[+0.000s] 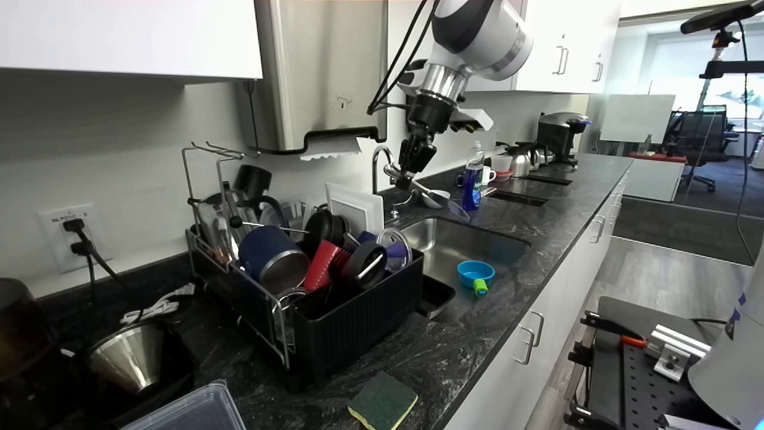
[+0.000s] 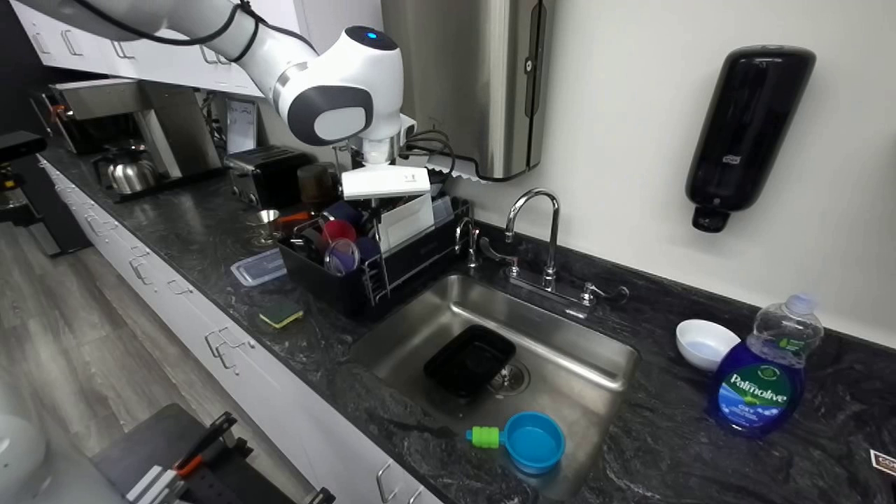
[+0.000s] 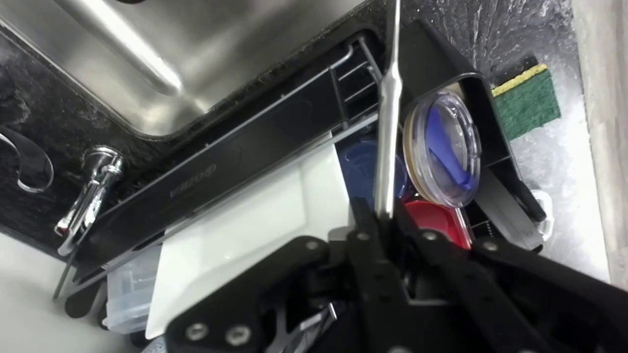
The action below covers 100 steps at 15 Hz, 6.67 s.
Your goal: Put the knife on the dish rack in the sink
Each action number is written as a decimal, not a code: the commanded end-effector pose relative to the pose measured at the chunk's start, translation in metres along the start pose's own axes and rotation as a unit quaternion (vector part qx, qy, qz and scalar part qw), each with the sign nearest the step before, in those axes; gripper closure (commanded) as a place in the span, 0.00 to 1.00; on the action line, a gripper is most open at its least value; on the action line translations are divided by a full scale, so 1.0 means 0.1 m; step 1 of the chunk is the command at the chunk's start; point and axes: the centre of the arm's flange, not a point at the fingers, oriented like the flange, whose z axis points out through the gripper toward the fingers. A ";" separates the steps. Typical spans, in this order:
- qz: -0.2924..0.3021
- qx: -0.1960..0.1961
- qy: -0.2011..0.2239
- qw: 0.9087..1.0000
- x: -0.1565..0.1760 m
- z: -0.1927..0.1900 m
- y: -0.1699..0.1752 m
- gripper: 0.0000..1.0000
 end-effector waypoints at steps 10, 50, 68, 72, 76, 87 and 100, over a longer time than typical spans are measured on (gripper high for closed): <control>0.154 -0.025 -0.034 0.987 -0.20 0.23 0.21 0.97; 0.378 -0.118 -0.023 0.918 -0.71 0.80 1.18 0.97; 0.377 -0.106 -0.100 0.915 -1.11 1.34 0.91 0.97; 0.371 -0.106 -0.098 0.917 -1.05 1.43 0.93 0.97; 0.370 -0.112 -0.089 0.918 -1.05 1.52 1.07 0.97; 0.364 -0.124 -0.074 0.920 -1.07 1.87 1.42 0.97; 0.333 -0.135 -0.097 0.928 -1.26 2.15 1.54 0.97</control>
